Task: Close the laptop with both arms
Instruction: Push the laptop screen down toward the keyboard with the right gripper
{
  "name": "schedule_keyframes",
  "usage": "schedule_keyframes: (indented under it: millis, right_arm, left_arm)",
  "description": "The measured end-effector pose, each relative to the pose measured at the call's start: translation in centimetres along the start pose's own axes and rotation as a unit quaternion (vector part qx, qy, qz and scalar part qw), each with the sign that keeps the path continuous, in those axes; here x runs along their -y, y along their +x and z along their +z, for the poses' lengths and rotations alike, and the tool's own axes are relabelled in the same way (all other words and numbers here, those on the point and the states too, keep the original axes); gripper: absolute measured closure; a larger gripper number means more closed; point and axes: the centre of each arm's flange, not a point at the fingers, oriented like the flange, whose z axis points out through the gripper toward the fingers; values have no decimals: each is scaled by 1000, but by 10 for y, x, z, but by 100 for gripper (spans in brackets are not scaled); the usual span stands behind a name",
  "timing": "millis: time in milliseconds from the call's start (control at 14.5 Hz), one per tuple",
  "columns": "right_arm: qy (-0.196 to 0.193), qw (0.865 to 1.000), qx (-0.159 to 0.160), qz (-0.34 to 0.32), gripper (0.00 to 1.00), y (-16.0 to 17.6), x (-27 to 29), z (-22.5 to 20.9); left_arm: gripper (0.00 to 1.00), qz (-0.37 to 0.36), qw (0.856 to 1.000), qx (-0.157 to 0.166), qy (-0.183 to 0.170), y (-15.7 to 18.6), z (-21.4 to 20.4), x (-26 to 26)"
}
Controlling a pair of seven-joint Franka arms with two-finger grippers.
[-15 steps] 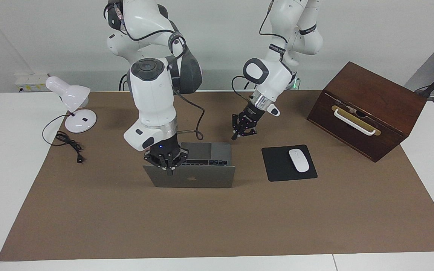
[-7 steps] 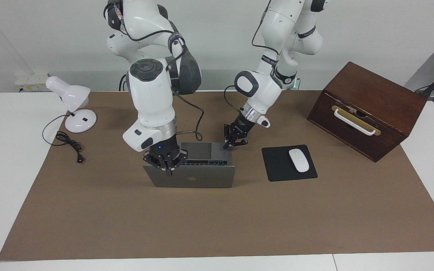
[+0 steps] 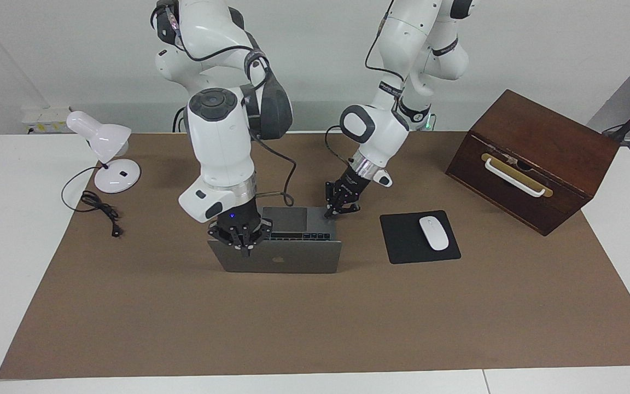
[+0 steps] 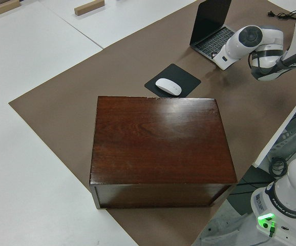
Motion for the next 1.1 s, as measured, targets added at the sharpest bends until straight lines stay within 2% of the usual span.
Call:
schedule_keyframes:
  millis: [207,482,1102]
  right_arm:
    - [-3,1000,1,-1,99,1,1,8]
    - [21,1000,9,10,99,0,4,16]
    - [36,999,24,20,99,-3,3,26]
  left_arm:
    - [99,0,1000,-1,-1,1,1,0]
    - [99,1,1000,-2,-3,1,1,1]
    - [99,5,1000,-3,-13,0,2,8]
